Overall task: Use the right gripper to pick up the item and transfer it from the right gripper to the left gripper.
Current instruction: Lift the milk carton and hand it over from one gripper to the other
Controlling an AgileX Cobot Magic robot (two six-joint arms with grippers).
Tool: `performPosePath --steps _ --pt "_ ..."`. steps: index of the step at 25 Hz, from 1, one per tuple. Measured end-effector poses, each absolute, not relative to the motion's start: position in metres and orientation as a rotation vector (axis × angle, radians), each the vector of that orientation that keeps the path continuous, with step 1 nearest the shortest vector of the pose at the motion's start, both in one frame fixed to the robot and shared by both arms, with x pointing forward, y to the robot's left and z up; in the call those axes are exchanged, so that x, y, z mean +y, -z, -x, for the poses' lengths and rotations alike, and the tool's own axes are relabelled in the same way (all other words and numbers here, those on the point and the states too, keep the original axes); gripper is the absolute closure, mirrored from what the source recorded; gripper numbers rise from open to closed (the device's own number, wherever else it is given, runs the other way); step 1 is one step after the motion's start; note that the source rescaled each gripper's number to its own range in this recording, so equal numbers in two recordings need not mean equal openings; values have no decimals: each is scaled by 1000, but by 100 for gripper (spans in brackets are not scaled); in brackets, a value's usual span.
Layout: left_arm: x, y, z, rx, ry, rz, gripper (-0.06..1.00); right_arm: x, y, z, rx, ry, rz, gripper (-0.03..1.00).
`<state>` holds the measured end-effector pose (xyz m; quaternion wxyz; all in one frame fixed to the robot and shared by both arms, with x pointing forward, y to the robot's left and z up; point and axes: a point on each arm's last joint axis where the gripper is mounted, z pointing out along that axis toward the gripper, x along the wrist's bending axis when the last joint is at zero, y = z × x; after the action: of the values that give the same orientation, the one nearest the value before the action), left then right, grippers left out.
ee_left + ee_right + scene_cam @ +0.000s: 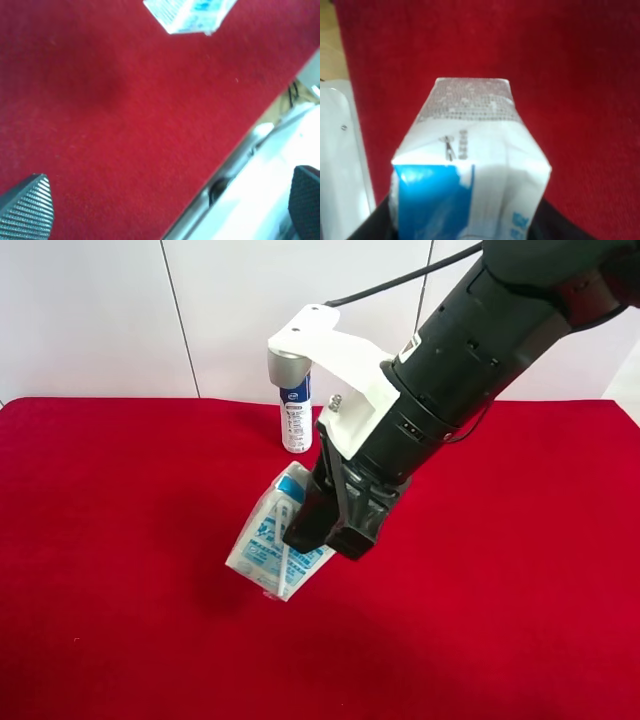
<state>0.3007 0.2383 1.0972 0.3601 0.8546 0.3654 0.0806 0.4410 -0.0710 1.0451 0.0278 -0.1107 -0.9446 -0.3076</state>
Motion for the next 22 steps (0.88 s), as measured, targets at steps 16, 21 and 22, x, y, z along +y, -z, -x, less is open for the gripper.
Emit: performPosePath --steps 16,21,22 --pt "201 -1076 -334 804 -40 -2379 29 -66 -1064 -426 -2802 1141 107 97" --pt "186 -1068 -348 770 16 -2380 35 -73 -1079 -419 -2814 1190 66 97" --pt "184 -1067 -350 764 28 -2374 35 -75 -1081 -417 -2820 1189 51 97"
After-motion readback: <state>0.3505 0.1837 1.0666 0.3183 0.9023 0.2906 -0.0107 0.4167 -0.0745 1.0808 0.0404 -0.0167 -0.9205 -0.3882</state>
